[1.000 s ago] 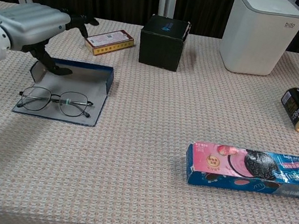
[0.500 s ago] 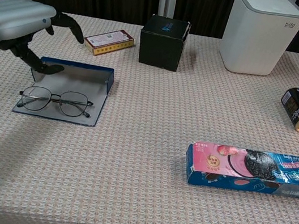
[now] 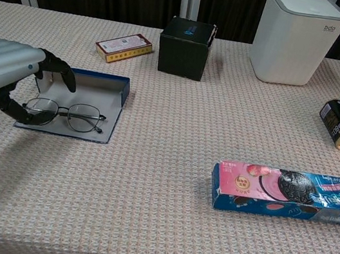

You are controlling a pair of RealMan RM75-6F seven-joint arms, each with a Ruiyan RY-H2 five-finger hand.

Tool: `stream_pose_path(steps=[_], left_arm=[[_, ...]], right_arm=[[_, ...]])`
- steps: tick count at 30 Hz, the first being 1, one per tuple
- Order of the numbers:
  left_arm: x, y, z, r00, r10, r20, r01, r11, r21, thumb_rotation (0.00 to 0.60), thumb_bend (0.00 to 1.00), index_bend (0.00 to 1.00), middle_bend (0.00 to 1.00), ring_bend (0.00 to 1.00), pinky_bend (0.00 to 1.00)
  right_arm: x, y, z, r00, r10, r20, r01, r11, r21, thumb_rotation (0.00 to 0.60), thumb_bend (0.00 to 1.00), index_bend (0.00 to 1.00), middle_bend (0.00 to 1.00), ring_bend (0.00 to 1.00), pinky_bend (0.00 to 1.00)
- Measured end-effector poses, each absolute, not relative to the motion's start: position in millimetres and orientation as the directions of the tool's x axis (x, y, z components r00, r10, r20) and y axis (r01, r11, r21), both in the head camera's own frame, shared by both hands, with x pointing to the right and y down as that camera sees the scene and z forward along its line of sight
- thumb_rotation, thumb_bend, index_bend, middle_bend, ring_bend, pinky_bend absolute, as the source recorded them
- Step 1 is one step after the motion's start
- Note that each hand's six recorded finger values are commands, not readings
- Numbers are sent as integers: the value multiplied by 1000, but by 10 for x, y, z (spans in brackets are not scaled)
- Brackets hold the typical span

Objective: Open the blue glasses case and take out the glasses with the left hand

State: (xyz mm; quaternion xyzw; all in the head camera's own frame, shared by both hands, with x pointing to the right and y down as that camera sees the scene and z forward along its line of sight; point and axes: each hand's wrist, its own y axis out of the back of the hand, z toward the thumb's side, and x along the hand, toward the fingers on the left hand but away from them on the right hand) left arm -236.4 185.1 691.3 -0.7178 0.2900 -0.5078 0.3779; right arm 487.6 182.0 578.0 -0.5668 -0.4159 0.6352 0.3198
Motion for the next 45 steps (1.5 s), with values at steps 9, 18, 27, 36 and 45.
stream_pose_path(steps=[9,18,27,36,45], left_arm=[[-2268,1847,7044,321,-789,524,-28,-561,-827,600,311,361,271,168,307],[-2308,1839,7189,284,-783,554,2,-577,-817,600,320,377,278,181,304],[-2284,1846,7219,289,-777,560,6,-583,-812,600,436,511,298,187,304],[-2288,1875,7220,296,-768,568,16,-591,-806,600,482,581,315,188,304],[-2251,1900,7144,315,-776,546,8,-573,-819,600,484,678,378,224,310]], right_arm=[[4897,1826,5781,-158,876,-455,65,-451,-890,600,283,0,0,0,0],[4950,1840,5811,-171,869,-465,66,-461,-885,600,282,0,0,0,0],[4935,1831,5816,-167,870,-464,65,-460,-885,600,284,0,0,0,0],[4934,1836,5800,-168,870,-463,64,-459,-886,600,283,0,0,0,0],[4934,1833,5794,-167,871,-461,64,-457,-887,600,284,0,0,0,0]])
